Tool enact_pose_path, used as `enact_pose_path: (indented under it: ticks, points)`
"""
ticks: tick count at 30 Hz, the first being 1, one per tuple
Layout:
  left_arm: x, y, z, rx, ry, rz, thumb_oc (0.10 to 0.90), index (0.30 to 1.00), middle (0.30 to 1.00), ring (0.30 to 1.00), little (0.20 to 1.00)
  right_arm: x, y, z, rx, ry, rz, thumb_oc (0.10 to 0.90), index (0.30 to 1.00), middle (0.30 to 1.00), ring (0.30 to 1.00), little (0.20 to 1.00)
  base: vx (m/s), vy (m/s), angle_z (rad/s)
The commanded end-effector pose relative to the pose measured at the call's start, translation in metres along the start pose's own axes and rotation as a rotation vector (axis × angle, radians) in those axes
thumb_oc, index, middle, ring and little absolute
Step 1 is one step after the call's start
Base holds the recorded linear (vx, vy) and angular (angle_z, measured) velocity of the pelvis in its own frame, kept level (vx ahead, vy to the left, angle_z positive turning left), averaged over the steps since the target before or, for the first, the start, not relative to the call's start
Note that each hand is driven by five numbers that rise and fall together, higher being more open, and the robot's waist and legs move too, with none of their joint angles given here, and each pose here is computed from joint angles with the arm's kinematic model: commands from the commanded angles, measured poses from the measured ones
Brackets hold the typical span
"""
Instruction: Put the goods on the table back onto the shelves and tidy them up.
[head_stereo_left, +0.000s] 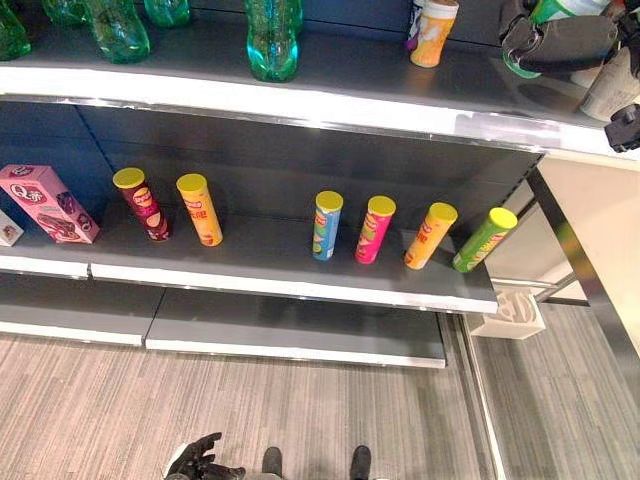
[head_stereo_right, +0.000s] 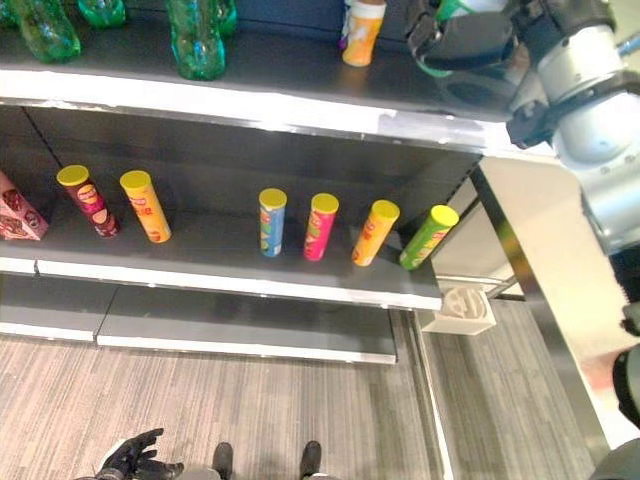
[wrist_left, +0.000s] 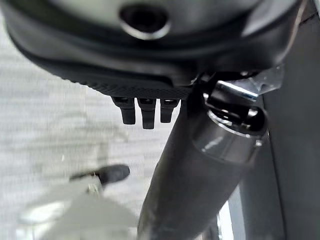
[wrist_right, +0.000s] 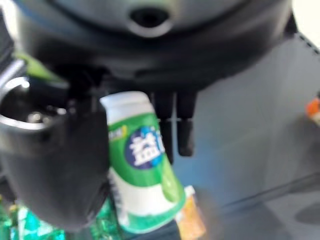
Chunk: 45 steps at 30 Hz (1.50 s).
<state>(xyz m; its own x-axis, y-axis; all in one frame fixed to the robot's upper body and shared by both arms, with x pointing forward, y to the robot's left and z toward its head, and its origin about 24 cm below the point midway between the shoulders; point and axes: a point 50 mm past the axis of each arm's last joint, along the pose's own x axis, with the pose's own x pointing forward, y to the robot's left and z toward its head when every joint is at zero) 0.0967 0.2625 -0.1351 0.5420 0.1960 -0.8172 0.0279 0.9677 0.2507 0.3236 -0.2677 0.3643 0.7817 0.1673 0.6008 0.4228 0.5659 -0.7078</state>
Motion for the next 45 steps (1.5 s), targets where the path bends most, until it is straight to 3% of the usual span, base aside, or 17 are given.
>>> enact_pose_path:
  ticks: [1, 10, 14, 26, 43, 44, 45]
  points:
    - [-0.001, 0.025, 0.009, 0.056, -0.038, 0.057, 0.8, 0.9, 0.9, 0.9, 0.9, 0.022, -0.046, 0.024, 0.025, -0.061, -0.192, 0.4, 0.3, 0.3, 0.3, 0.3, 0.01, -0.07, 0.11]
    - [0.001, 0.025, 0.009, 0.026, -0.034, 0.066, 0.8, 0.9, 0.9, 0.9, 0.9, 0.036, -0.039, 0.01, 0.025, 0.05, -0.175, 0.4, 0.3, 0.3, 0.3, 0.3, 0.01, -0.073, 0.19]
    - [0.003, 0.021, 0.008, 0.032, -0.018, 0.057, 0.8, 0.9, 0.9, 0.9, 0.9, 0.047, -0.023, -0.001, -0.054, 0.143, -0.132, 0.4, 0.3, 0.3, 0.3, 0.3, 0.03, -0.085, 0.24]
    - [0.005, 0.019, 0.012, -0.029, -0.024, 0.068, 0.8, 0.9, 0.9, 0.9, 0.9, 0.06, 0.009, 0.007, -0.101, 0.145, -0.05, 0.4, 0.3, 0.3, 0.3, 0.3, 0.02, -0.029, 0.08]
    - [0.005, 0.016, 0.006, -0.029, -0.003, 0.073, 0.8, 0.9, 0.9, 0.9, 0.9, 0.058, 0.004, -0.005, -0.215, 0.212, -0.044, 0.4, 0.3, 0.3, 0.3, 0.3, 0.01, 0.005, 0.02]
    - [0.005, 0.016, 0.006, -0.031, -0.002, 0.074, 0.8, 0.9, 0.9, 0.9, 0.9, 0.059, 0.005, -0.004, -0.207, 0.211, -0.046, 0.645, 0.667, 0.667, 0.667, 0.667, 0.0, 0.0, 0.0]
    - [0.005, 0.016, 0.006, -0.031, -0.006, 0.073, 0.8, 0.9, 0.9, 0.9, 0.9, 0.059, 0.006, -0.003, -0.208, 0.209, -0.042, 0.8, 0.9, 0.9, 0.9, 0.9, 0.0, 0.0, 0.0]
